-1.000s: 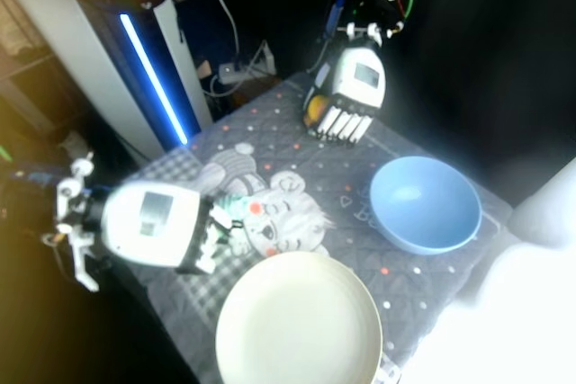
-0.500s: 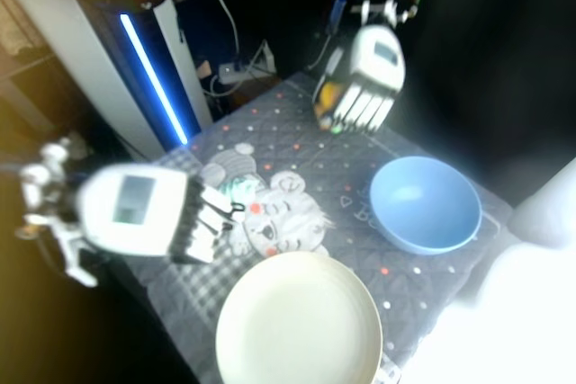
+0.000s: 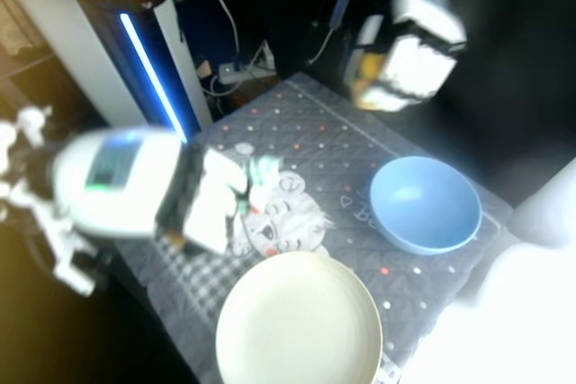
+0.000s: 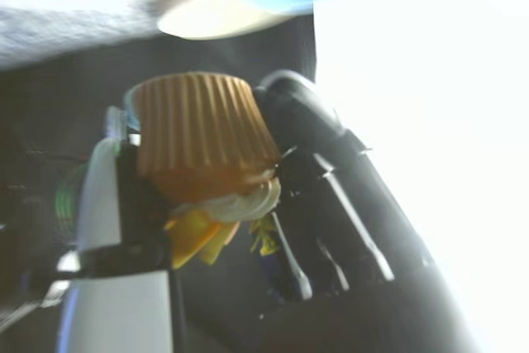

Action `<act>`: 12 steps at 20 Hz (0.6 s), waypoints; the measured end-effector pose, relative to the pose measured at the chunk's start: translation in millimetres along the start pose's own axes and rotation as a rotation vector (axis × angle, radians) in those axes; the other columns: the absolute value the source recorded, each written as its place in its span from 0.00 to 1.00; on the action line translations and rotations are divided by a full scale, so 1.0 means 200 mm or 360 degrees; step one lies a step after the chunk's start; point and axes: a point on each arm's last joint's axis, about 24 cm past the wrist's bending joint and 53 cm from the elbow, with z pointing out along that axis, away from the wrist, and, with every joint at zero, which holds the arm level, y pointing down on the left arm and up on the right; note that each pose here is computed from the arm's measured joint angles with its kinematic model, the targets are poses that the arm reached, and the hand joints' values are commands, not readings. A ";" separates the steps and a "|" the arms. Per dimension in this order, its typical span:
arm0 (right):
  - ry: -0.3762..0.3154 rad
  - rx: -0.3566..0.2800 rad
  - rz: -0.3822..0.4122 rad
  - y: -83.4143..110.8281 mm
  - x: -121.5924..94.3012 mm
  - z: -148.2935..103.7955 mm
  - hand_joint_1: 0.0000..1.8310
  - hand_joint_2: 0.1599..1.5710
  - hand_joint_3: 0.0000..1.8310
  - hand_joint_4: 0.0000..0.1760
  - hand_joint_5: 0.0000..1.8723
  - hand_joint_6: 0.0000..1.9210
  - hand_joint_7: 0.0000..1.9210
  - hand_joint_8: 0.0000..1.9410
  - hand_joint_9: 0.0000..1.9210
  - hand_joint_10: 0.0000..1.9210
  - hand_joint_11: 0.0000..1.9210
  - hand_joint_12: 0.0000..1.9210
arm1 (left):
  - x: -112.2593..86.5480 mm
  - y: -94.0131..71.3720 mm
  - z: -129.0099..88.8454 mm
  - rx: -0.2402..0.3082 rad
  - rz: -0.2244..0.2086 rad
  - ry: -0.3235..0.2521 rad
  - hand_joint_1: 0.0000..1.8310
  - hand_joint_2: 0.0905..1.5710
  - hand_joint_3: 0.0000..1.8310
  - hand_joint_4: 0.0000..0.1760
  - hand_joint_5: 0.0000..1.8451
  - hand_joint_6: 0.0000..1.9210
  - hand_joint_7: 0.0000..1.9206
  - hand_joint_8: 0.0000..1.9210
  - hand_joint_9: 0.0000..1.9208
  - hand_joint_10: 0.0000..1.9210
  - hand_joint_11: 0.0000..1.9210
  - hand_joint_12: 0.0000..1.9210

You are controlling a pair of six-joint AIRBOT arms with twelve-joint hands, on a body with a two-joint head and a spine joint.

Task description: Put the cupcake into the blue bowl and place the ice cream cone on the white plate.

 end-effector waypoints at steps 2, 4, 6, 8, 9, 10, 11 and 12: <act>-0.0022 0.0025 0.0000 -0.03 -0.03 0.06 0.63 0.68 0.00 0.00 0.52 0.51 0.73 0.05 0.67 0.40 0.56 0.69 | -0.02 0.00 0.07 -0.0016 0.0049 0.0002 0.76 0.62 0.00 0.00 0.58 0.35 0.67 0.23 0.68 0.32 0.57 0.48; -0.0045 0.0064 -0.0010 -0.07 -0.08 0.08 0.63 0.68 0.00 0.00 0.51 0.52 0.74 0.03 0.70 0.34 0.59 0.65 | -0.06 0.02 0.12 -0.0046 0.0045 -0.0033 0.77 0.63 0.00 0.00 0.56 0.42 0.65 0.21 0.65 0.38 0.59 0.39; -0.0072 0.0131 -0.0017 -0.15 -0.14 0.09 0.63 0.68 0.00 0.00 0.53 0.50 0.74 0.02 0.71 0.34 0.59 0.67 | -0.12 0.09 0.17 -0.0116 0.0056 -0.0067 0.77 0.63 0.00 0.00 0.56 0.41 0.62 0.27 0.63 0.41 0.61 0.39; -0.0074 0.0189 -0.0017 -0.21 -0.16 0.12 0.63 0.68 0.00 0.00 0.52 0.50 0.74 0.01 0.71 0.36 0.60 0.67 | -0.16 0.15 0.21 -0.0194 0.0052 -0.0093 0.71 0.63 0.00 0.00 0.60 0.38 0.67 0.23 0.69 0.21 0.64 0.44; -0.0077 0.0203 -0.0016 -0.22 -0.17 0.13 0.63 0.68 0.00 0.00 0.52 0.50 0.75 0.01 0.71 0.37 0.60 0.67 | -0.15 0.15 0.23 -0.0207 0.0053 -0.0092 0.70 0.62 0.00 0.00 0.61 0.37 0.68 0.24 0.72 0.13 0.63 0.46; -0.0085 0.0212 -0.0016 -0.22 -0.19 0.15 0.63 0.68 0.00 0.00 0.53 0.50 0.76 0.02 0.71 0.37 0.60 0.67 | -0.15 0.15 0.25 -0.0211 0.0053 -0.0093 0.69 0.63 0.00 0.00 0.60 0.39 0.67 0.24 0.74 0.08 0.64 0.46; -0.0092 0.0211 -0.0017 -0.22 -0.20 0.16 0.63 0.67 0.00 0.00 0.53 0.49 0.75 0.01 0.71 0.35 0.62 0.65 | -0.15 0.15 0.26 -0.0211 0.0050 -0.0096 0.69 0.63 0.00 0.00 0.60 0.40 0.68 0.22 0.77 0.07 0.64 0.50; -0.0106 0.0206 -0.0027 -0.21 -0.22 0.18 0.63 0.67 0.00 0.00 0.53 0.49 0.75 0.01 0.72 0.32 0.63 0.64 | -0.16 0.16 0.28 -0.0228 0.0052 -0.0101 0.69 0.63 0.00 0.00 0.59 0.42 0.68 0.21 0.77 0.07 0.64 0.51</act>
